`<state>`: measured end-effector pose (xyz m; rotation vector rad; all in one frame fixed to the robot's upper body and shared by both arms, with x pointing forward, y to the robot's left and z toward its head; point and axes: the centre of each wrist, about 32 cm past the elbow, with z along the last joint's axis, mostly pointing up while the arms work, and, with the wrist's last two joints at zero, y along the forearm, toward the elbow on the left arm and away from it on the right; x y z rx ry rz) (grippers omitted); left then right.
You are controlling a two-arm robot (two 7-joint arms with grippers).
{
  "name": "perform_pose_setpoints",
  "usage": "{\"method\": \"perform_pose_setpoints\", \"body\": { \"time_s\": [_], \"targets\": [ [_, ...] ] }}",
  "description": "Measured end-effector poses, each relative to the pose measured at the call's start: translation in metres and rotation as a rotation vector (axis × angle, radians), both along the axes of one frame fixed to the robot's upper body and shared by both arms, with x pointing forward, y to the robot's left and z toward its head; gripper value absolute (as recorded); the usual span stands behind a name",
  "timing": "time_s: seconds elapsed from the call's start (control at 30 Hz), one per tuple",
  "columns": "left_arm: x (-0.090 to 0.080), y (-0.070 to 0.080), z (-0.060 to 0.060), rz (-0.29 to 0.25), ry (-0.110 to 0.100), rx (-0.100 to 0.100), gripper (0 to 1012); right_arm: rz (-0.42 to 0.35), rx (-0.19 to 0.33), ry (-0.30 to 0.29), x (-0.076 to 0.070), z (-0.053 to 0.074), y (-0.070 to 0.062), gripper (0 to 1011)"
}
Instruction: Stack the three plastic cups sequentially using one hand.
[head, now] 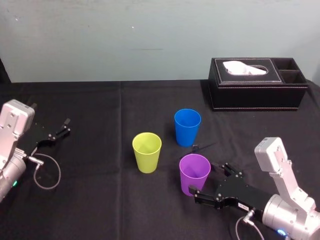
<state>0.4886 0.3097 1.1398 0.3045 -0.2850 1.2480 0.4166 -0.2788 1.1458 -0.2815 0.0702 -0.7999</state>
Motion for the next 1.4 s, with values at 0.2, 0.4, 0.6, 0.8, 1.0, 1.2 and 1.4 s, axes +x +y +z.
{"method": "perform_pose_setpoints", "body": {
  "time_s": [0.2,0.4,0.6,0.8,1.0,1.2,1.4],
  "targets": [
    [0.0,0.0,0.0,0.0,0.0,0.0,1010,-0.006,-0.001,0.002,0.005,0.0,0.003,1003],
    [0.0,0.0,0.0,0.0,0.0,0.0,1010,-0.001,0.001,0.003,0.007,0.0,0.006,1003],
    [0.0,0.0,0.0,0.0,0.0,0.0,1010,0.004,0.0,0.004,0.009,-0.001,0.009,1003],
    [0.0,0.0,0.0,0.0,0.0,0.0,1010,-0.005,0.0,0.004,0.012,-0.003,0.012,1003],
    [0.0,0.0,0.0,0.0,0.0,0.0,1010,-0.003,-0.002,0.002,0.014,-0.003,0.014,1003],
    [0.0,0.0,0.0,0.0,0.0,0.0,1010,-0.003,-0.001,0.002,0.014,-0.003,0.014,1003],
    [0.0,0.0,0.0,0.0,0.0,0.0,1010,-0.004,0.0,0.001,0.014,-0.003,0.014,967]
  ]
}}
